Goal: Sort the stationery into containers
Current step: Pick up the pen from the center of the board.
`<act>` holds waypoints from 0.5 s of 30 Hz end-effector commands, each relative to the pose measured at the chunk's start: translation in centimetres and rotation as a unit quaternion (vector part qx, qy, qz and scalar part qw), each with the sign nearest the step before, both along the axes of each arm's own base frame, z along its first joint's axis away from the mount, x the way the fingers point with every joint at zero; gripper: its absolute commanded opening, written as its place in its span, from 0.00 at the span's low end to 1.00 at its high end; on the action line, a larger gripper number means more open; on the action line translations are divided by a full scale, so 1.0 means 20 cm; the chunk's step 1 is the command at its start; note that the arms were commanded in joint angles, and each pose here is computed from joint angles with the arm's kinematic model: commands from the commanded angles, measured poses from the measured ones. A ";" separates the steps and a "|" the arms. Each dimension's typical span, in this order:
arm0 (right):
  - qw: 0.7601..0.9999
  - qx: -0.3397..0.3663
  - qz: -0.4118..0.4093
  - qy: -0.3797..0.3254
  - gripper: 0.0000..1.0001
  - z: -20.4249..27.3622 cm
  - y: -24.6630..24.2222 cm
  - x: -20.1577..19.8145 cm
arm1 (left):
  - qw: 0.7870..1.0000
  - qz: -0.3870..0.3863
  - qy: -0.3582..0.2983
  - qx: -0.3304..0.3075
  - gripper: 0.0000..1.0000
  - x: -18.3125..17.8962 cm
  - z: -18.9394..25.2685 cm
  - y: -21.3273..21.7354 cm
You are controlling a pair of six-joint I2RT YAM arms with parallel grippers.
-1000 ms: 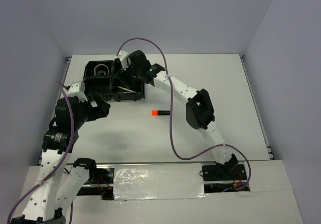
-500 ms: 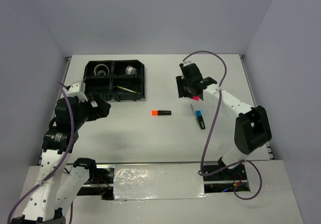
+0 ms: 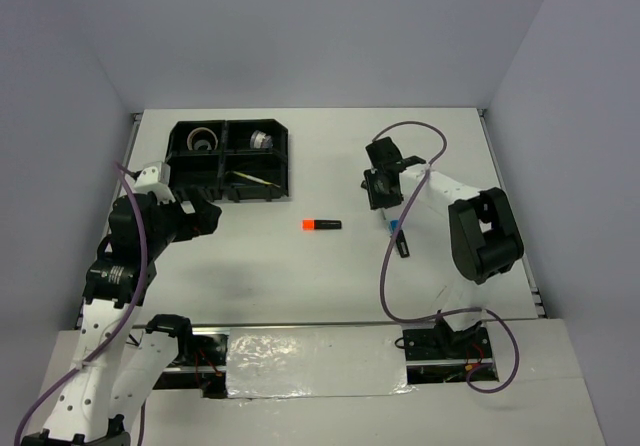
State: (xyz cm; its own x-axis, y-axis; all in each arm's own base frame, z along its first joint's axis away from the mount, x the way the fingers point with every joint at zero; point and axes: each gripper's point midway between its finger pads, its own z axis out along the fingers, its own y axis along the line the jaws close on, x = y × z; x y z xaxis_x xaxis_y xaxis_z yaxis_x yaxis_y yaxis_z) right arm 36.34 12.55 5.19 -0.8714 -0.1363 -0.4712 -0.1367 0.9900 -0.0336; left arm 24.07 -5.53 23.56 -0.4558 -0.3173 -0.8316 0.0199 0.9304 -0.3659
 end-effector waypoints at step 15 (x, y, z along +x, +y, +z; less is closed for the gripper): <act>0.999 -0.004 0.002 0.042 0.34 -0.14 -0.03 0.04 | 1.000 -0.014 -0.019 0.005 0.99 0.02 0.03 -0.02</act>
State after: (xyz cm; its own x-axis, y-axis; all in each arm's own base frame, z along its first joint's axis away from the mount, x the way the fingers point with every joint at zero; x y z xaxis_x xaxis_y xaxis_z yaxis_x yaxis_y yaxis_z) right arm 36.18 11.41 1.69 -0.9137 -0.1487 -0.3783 -0.1380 0.9889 -0.0556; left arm 24.08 -5.80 23.42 -0.4643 -0.3117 -0.8290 0.0280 0.9304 -0.3655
